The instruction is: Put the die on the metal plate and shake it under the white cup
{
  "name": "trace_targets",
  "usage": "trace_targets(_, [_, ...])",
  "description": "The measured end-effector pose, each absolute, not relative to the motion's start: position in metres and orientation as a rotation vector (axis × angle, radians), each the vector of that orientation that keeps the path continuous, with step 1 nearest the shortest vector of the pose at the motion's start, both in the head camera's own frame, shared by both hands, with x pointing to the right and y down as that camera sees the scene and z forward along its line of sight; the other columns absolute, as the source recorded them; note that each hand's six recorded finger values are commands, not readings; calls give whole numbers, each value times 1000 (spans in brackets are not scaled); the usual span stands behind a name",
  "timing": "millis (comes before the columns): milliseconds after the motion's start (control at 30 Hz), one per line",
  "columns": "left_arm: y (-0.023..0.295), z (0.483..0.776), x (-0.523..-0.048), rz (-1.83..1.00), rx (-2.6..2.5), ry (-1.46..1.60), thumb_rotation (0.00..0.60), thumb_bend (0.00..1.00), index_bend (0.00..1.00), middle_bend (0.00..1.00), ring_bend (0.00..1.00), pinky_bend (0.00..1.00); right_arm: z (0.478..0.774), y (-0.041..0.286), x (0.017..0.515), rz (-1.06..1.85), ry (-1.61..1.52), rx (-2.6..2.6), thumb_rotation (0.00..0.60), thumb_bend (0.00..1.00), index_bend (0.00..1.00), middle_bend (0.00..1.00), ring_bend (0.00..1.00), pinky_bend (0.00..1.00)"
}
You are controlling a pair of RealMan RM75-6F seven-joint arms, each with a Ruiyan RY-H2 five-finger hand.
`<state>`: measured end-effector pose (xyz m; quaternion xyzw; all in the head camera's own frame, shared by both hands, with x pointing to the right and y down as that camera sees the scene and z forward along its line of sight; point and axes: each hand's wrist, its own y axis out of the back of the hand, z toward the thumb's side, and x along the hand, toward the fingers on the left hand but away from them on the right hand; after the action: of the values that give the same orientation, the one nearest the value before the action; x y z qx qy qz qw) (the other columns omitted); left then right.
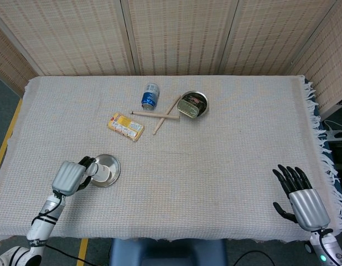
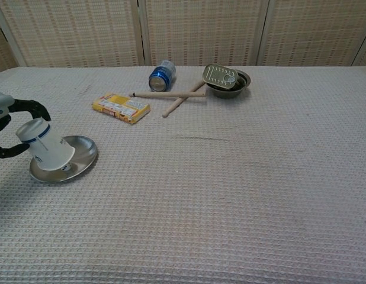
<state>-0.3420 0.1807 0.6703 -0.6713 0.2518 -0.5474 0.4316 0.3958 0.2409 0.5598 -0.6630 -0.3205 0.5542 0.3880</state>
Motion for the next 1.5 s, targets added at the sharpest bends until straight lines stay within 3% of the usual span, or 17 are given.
trace_targets(833, [170, 683, -345, -1374, -1425, 555, 600, 423, 667, 914, 826, 968, 564, 240, 396, 1429, -799, -1686, 544, 196, 0, 0, 0, 0])
trace_targets(1500, [193, 675, -330, -1356, -1774, 552, 600, 426, 669, 917, 826, 968, 562, 240, 397, 1424, -807, -1682, 544, 196, 0, 0, 0, 0])
